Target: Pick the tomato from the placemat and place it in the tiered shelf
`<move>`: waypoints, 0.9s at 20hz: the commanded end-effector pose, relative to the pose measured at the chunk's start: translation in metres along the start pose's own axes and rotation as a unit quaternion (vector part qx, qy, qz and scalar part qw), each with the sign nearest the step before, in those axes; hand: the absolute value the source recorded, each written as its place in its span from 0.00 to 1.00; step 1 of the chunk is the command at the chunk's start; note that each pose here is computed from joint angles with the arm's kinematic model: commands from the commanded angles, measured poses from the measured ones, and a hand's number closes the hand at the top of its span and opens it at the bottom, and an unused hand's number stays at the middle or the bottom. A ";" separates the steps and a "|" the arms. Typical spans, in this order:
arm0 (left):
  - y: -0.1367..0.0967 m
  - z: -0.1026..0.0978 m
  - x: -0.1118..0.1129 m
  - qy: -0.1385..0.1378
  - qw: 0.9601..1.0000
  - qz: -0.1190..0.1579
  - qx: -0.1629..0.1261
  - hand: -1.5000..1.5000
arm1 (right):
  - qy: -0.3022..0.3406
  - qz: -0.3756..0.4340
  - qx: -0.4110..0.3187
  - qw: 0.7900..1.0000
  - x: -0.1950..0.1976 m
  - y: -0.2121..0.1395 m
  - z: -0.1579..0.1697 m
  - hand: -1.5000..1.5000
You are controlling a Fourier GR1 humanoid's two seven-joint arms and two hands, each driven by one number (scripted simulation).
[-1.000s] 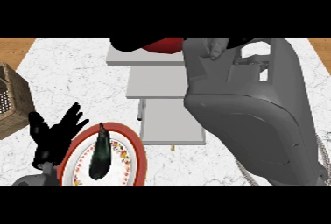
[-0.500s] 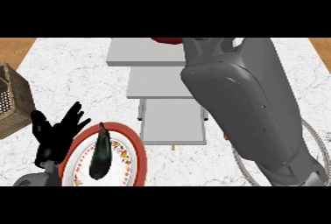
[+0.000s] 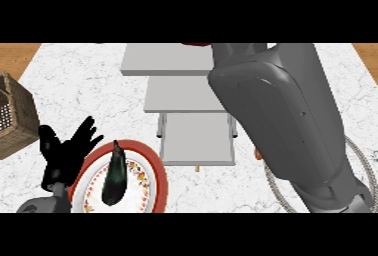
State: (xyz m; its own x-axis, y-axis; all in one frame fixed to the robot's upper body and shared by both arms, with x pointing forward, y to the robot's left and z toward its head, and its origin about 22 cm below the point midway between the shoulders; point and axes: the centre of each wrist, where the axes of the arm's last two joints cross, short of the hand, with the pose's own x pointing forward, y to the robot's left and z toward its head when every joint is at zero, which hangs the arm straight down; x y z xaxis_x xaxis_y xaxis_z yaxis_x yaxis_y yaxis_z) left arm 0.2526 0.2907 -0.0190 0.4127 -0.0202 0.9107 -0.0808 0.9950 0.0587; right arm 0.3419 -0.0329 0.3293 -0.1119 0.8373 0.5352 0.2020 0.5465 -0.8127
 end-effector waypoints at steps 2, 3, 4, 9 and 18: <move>0.001 -0.003 -0.011 0.018 1.000 0.000 0.006 0.50 | 0.009 0.041 0.021 0.999 -0.009 -0.011 -0.006 1.00; 0.001 -0.003 -0.010 0.013 1.000 0.000 0.009 0.50 | 0.026 -0.040 -0.019 0.999 0.001 -0.013 -0.011 1.00; -0.004 -0.005 -0.003 0.015 1.000 0.005 -0.008 0.50 | 0.049 -0.086 -0.034 0.994 -0.008 -0.006 -0.004 1.00; -0.004 0.000 -0.019 0.019 1.000 0.000 -0.002 0.50 | 0.052 -0.156 -0.062 0.984 -0.023 -0.025 -0.009 0.00; 0.005 -0.006 0.002 0.015 1.000 0.002 -0.003 0.50 | 0.070 -0.331 -0.098 0.936 -0.015 -0.049 -0.012 0.00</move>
State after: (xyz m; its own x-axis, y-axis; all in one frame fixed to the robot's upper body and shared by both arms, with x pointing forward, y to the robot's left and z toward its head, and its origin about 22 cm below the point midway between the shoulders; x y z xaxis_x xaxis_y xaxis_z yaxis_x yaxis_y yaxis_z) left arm 0.2527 0.2909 -0.0188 0.4026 -0.0144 0.9153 -0.0701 0.9965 0.0466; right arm 0.3438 -0.0650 0.3518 -0.1425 0.4439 0.8847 0.2904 0.8732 -0.3914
